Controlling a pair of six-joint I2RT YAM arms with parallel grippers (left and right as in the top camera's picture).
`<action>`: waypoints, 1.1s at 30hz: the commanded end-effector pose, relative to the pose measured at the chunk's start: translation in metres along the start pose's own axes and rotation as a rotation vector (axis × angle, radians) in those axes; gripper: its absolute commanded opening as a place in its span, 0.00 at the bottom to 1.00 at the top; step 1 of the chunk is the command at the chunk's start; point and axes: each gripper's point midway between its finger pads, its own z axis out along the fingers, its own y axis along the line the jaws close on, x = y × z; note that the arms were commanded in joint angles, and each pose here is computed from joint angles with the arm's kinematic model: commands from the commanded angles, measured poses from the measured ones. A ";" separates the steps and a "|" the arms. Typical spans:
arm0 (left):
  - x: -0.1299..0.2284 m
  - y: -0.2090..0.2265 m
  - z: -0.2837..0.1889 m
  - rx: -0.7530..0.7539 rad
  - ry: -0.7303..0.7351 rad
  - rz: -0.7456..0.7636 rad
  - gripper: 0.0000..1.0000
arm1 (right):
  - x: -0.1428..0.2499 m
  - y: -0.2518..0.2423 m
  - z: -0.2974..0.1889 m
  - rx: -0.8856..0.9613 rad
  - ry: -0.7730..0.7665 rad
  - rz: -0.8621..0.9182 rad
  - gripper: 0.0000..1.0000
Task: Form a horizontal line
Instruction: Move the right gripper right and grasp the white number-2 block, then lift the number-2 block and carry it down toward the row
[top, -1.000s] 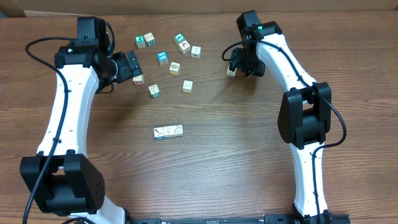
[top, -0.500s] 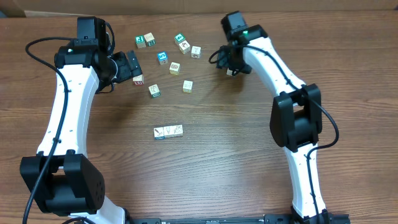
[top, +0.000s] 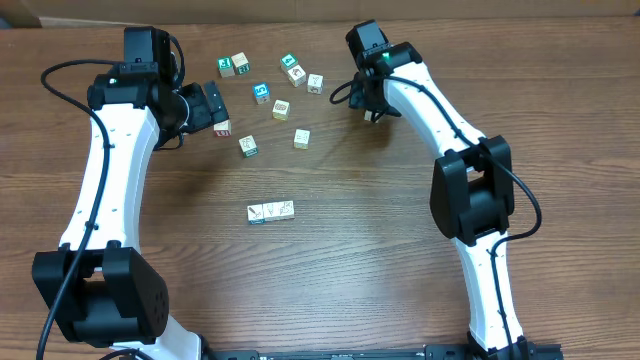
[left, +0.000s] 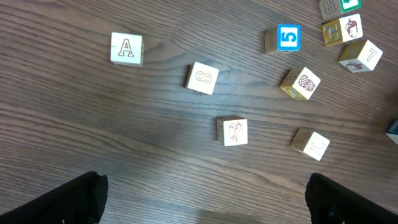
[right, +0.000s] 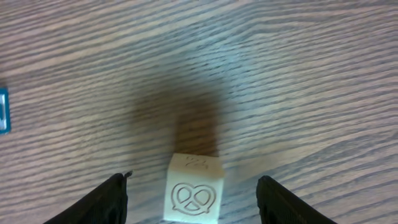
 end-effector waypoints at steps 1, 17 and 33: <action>-0.004 -0.003 -0.004 0.009 -0.015 0.009 0.99 | -0.010 -0.007 -0.017 0.001 -0.040 0.037 0.64; -0.005 -0.003 -0.004 0.010 -0.015 0.009 1.00 | 0.005 -0.007 0.010 -0.004 -0.027 0.034 0.54; -0.005 -0.002 -0.004 0.007 -0.018 0.009 1.00 | -0.014 0.000 -0.007 -0.033 -0.071 0.042 0.45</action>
